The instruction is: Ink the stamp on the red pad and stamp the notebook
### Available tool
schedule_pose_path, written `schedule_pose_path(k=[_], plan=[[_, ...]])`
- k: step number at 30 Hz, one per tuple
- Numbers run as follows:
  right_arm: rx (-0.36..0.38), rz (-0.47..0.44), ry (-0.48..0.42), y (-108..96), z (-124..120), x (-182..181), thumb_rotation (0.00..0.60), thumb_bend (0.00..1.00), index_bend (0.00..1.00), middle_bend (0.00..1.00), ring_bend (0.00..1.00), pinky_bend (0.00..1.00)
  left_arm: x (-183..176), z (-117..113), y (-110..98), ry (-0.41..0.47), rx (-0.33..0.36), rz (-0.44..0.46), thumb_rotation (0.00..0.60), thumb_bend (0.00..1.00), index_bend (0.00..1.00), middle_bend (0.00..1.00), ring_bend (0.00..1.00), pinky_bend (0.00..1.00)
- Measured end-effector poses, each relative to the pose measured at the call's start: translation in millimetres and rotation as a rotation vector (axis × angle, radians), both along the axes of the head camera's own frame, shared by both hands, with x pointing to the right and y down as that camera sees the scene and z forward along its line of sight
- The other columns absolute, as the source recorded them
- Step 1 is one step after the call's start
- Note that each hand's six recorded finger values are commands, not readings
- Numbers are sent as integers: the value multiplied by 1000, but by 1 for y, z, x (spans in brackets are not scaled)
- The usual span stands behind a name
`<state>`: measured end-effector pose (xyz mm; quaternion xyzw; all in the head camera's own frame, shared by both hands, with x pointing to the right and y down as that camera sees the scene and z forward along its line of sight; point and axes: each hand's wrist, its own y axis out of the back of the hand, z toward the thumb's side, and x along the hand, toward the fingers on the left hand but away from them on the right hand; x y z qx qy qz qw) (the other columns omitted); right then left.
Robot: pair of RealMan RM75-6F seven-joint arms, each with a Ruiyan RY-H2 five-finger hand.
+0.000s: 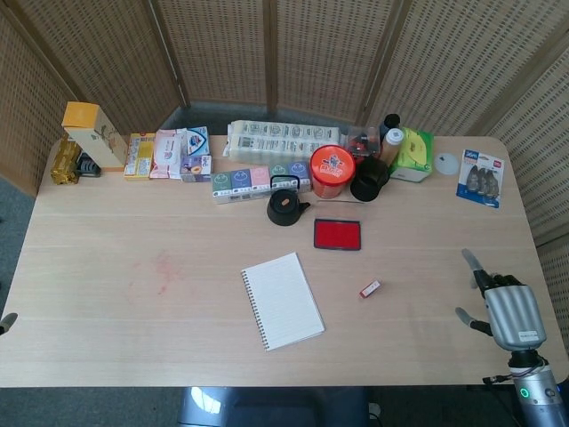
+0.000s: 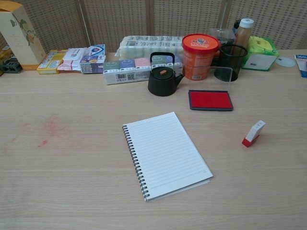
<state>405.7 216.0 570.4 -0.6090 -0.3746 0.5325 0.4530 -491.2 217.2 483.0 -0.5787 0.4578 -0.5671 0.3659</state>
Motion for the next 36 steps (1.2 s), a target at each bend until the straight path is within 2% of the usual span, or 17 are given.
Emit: schedule_pose_path(k=[2, 9, 14, 21, 28, 36], plan=[[-18, -19, 1, 0, 5, -4, 598, 0, 0, 811, 884, 996, 0, 1, 0, -1, -2, -2, 600, 6, 0, 0, 9, 0], [-109, -114, 18, -1, 27, -24, 600, 51, 2, 890, 1000, 1000, -1, 4, -2, -6, -12, -6, 600, 5, 0, 0, 9, 0], [-160, -205, 4, -7, 42, -45, 600, 137, 117, 918, 1000, 1000, -2, 5, -2, -9, -16, -12, 600, 5, 0, 0, 9, 0], [-215, -275, -11, -13, 55, -66, 600, 218, 223, 917, 1000, 1000, -4, 6, -3, -11, -20, -20, 600, 6, 0, 0, 9, 0], [-257, -323, -23, -18, 64, -89, 600, 245, 271, 905, 1000, 1000, -4, 7, -4, -10, -25, -21, 600, 6, 0, 0, 9, 0], [-289, -356, -34, -30, 86, -114, 600, 276, 318, 903, 1000, 1000, -4, 9, -4, -11, -33, -23, 600, 5, 0, 0, 9, 0]])
